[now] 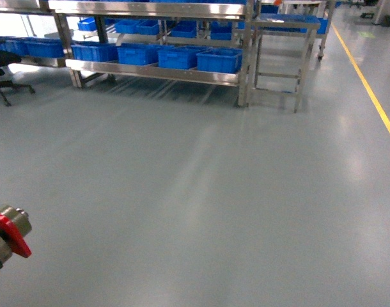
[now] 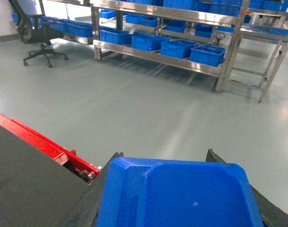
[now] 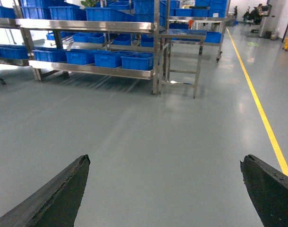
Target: Pick blue part to blue bin on bottom shelf
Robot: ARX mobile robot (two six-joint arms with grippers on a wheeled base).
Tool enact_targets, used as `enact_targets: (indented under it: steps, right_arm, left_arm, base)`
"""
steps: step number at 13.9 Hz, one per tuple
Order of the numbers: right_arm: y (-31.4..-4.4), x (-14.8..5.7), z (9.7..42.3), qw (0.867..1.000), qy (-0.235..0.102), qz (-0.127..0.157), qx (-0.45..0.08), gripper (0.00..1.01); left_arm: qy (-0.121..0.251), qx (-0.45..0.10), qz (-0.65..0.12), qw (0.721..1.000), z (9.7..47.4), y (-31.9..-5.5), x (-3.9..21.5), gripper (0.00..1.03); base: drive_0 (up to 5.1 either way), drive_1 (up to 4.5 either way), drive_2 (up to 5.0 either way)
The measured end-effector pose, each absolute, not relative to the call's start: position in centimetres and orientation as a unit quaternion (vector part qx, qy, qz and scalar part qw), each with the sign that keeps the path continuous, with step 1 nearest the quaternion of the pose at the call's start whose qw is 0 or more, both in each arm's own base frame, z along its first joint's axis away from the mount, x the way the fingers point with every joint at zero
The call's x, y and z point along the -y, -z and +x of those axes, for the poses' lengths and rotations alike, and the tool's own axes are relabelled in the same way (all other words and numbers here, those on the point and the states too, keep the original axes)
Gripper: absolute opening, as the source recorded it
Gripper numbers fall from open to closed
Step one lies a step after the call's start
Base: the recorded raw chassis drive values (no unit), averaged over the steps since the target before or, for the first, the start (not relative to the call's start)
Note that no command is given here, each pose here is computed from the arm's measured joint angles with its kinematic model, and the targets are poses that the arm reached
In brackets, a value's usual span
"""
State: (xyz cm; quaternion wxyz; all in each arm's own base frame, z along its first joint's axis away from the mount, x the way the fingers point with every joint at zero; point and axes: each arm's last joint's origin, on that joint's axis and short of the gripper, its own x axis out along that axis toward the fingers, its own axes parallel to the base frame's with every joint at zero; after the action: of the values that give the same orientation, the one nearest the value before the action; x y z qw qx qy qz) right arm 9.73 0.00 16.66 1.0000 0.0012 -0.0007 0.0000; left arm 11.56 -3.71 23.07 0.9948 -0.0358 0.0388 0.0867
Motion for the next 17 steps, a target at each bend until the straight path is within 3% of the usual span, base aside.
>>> enact_targets:
  steps: [17]
  right_arm:
    - [-16.66,0.0,9.73,1.0,0.0,0.001,0.001,0.98]
  left_arm:
    - [-0.087,-0.039,-0.036,0.995,11.56,-23.07,3.71,0.43]
  base:
    - [-1.5,-1.5,-1.5]
